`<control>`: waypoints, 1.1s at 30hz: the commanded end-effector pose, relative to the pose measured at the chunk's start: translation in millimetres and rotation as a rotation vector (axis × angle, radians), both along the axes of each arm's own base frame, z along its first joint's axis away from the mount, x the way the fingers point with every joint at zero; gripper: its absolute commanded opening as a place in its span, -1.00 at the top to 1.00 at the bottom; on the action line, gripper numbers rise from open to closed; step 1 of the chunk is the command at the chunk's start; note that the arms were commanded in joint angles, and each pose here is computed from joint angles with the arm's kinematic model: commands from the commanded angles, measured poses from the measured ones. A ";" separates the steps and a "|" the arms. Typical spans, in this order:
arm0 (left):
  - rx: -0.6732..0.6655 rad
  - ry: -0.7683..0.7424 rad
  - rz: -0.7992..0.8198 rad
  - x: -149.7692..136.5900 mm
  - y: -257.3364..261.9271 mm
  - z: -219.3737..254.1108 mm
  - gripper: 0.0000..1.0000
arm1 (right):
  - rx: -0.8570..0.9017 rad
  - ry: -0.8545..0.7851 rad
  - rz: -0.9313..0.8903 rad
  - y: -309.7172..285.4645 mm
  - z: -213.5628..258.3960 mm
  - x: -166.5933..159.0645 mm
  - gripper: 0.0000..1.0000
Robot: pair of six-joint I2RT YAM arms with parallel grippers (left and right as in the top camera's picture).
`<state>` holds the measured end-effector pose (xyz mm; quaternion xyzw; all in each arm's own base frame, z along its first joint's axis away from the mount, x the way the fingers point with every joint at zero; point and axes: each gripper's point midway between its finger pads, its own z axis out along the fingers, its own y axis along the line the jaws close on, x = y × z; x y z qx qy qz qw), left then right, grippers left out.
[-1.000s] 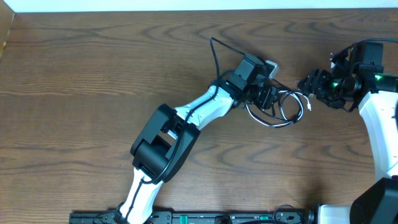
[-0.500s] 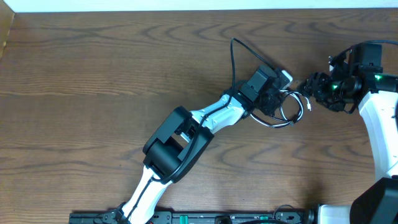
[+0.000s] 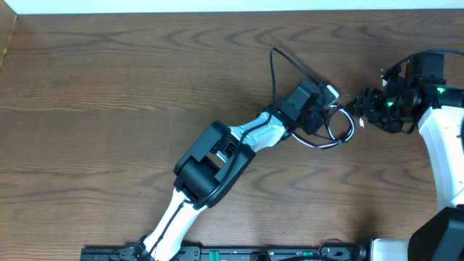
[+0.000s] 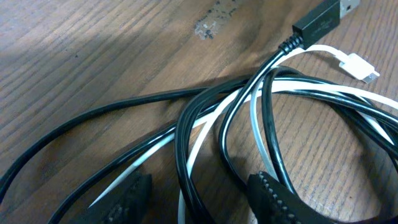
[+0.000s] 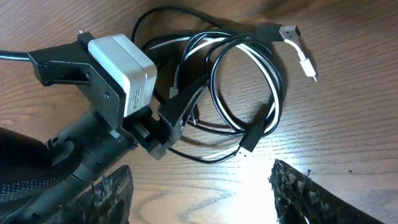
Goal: Untangle cables
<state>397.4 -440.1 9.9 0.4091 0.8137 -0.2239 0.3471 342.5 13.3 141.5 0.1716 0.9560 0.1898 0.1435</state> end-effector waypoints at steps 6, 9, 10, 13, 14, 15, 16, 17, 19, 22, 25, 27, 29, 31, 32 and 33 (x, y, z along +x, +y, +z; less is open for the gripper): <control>0.125 0.103 0.005 -16.7 22.3 -32.2 0.54 | -0.005 -0.019 0.022 -0.6 4.4 1.3 -0.37; 0.167 0.145 0.005 -24.9 30.4 -40.8 0.85 | -0.005 -0.018 0.022 -0.5 4.4 1.3 -0.38; 0.177 0.156 0.006 -27.0 32.6 -42.5 0.86 | -0.005 -0.019 0.022 -0.6 4.4 1.4 -0.38; 0.187 0.184 0.025 -29.4 38.3 -37.0 0.85 | -0.005 -0.018 0.022 -0.6 4.4 1.3 -0.40; 0.181 0.198 0.043 -29.3 40.3 -31.1 0.85 | -0.006 -0.019 0.023 -0.6 4.4 1.3 -0.41; 0.173 0.218 0.070 -29.8 43.3 -19.9 0.85 | -0.007 -0.021 0.029 -0.5 4.4 1.4 -0.42; 0.168 0.233 0.089 -30.4 47.1 -8.1 0.85 | -0.007 -0.022 0.030 0.0 4.6 1.7 -0.43; 0.161 0.241 0.108 -30.9 52.0 8.4 0.85 | -0.003 -0.025 0.033 1.2 5.0 2.2 -0.43; 0.138 0.250 0.142 -33.1 62.8 46.7 0.85 | 0.006 -0.031 0.040 3.9 5.9 2.9 -0.44; 0.088 0.246 0.186 -40.0 79.7 106.2 0.85 | 0.021 -0.049 0.052 8.6 8.3 6.2 -0.47; 0.007 0.227 0.153 -60.0 89.8 169.5 0.85 | 0.042 -0.080 0.075 16.6 12.3 11.6 -0.55; -0.062 0.203 0.115 -74.6 92.8 209.0 0.85 | 0.051 -0.101 0.098 23.5 14.9 15.0 -0.57; -0.132 0.153 0.090 -86.2 98.1 248.9 0.85 | 0.079 -0.148 0.161 38.9 21.0 20.0 -0.57; -0.164 0.113 0.092 -90.5 104.4 270.6 0.85 | 0.112 -0.189 0.207 52.5 27.5 24.4 -0.57; -0.181 0.103 0.101 -91.3 108.3 279.2 0.85 | 0.128 -0.211 0.226 59.4 31.1 26.9 -0.58; -0.194 0.097 0.111 -91.0 112.1 285.4 0.85 | 0.143 -0.234 0.246 65.9 34.9 29.7 -0.57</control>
